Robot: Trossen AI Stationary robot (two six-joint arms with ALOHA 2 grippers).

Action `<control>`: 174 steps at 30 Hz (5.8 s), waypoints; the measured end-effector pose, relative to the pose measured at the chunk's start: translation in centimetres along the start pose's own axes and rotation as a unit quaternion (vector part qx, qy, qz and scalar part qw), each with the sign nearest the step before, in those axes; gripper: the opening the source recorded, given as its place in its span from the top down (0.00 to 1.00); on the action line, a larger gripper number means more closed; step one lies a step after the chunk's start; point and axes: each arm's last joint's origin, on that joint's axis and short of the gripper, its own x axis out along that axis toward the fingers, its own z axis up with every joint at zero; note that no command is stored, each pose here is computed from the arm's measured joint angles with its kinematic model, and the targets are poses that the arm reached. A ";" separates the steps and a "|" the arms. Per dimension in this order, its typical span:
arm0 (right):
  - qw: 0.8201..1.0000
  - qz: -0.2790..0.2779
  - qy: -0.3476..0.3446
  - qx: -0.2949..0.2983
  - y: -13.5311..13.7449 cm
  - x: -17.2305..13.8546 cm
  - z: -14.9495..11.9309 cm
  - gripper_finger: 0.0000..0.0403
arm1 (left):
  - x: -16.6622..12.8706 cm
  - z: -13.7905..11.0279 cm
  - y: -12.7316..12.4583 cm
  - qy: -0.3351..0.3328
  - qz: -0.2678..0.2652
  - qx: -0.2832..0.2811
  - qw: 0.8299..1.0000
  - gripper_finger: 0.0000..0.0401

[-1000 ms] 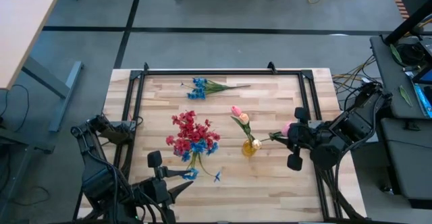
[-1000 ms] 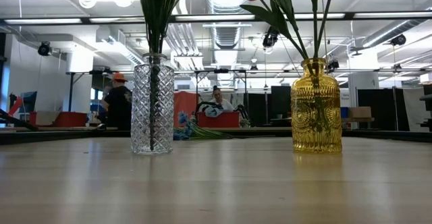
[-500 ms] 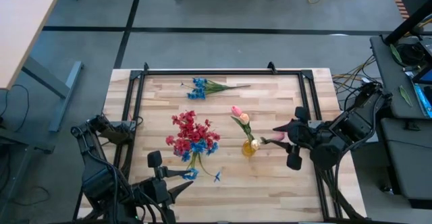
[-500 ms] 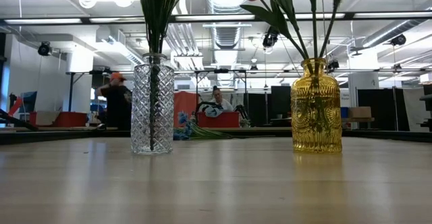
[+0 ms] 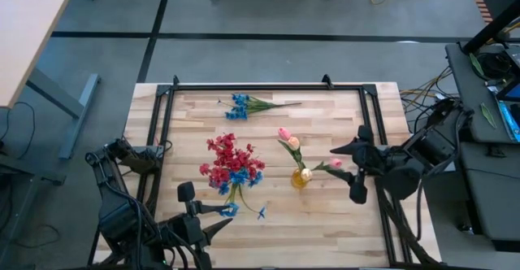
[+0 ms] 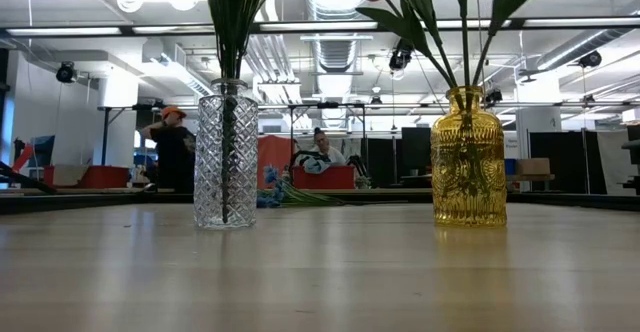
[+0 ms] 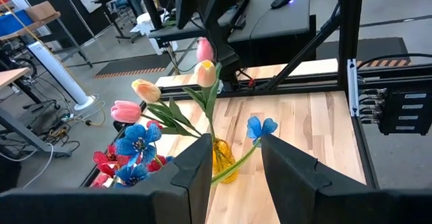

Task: Sort flowers into vase by color
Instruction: Put the blue flower into the transparent vase

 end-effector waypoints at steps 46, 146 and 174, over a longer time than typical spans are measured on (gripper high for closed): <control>0.991 -0.121 -0.024 -0.053 -15.7 2.9 8.3 0.36 | 7.3 6.1 26.4 0.112 -0.033 0.085 0.989 0.72; 0.991 -0.079 0.111 -0.010 -32.0 24.4 -16.4 0.57 | 2.8 -11.0 31.1 -0.101 -0.147 -0.264 0.948 0.72; 0.980 -0.087 0.172 -0.053 -33.8 28.3 -17.9 0.44 | 4.7 -11.1 31.2 -0.080 -0.144 -0.237 0.958 0.72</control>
